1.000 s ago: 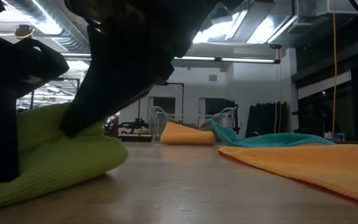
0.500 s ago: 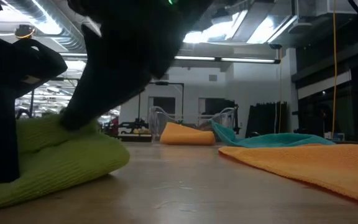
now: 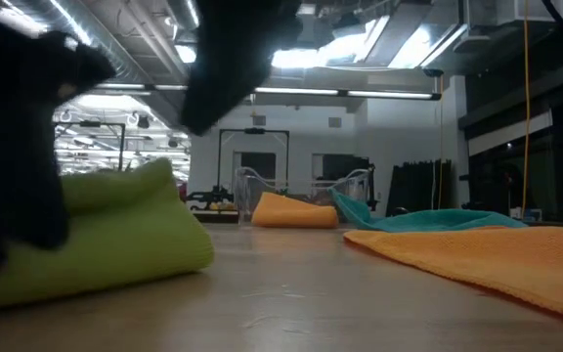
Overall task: Fold microfiber towels
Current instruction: Fold the green microfiber cloth
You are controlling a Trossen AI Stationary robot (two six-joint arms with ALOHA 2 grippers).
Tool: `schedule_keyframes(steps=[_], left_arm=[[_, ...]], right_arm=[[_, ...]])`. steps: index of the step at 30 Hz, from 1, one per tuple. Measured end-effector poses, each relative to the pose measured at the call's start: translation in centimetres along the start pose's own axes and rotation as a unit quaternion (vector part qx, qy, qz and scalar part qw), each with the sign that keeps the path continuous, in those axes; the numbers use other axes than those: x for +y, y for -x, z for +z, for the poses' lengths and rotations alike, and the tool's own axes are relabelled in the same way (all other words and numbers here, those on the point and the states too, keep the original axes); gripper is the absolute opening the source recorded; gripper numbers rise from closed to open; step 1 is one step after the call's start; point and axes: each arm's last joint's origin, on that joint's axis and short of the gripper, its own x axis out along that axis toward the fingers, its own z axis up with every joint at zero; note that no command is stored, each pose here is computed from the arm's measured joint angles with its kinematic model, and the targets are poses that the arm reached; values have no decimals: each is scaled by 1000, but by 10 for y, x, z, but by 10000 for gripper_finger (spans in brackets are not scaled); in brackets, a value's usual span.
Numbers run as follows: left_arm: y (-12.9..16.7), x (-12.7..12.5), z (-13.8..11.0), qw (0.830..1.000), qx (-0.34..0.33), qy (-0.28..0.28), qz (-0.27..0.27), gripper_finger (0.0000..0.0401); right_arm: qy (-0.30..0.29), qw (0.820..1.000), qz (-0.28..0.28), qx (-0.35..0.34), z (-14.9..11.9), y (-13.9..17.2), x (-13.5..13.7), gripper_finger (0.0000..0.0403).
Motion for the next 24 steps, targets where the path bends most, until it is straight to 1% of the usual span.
schedule_keyframes(steps=[2,6,12,18,20,24], left_arm=[[6,1,4,1000,12,-9,12,109],[16,2,11,999,21,-18,24,109],[18,8,6,997,62,-34,38,109],[19,13,2,994,70,-31,72,109],[19,14,1,994,75,-25,80,109],[16,15,-4,994,80,-10,80,109]], right_arm=[[-7,1000,-4,22,-4,2,2,205],[-16,999,-4,34,-8,5,11,200],[-15,999,2,38,-13,9,30,196],[-8,1000,17,-2,-9,12,47,196],[-10,999,23,-23,-7,9,51,196],[-10,998,34,-55,-9,-4,59,196]])
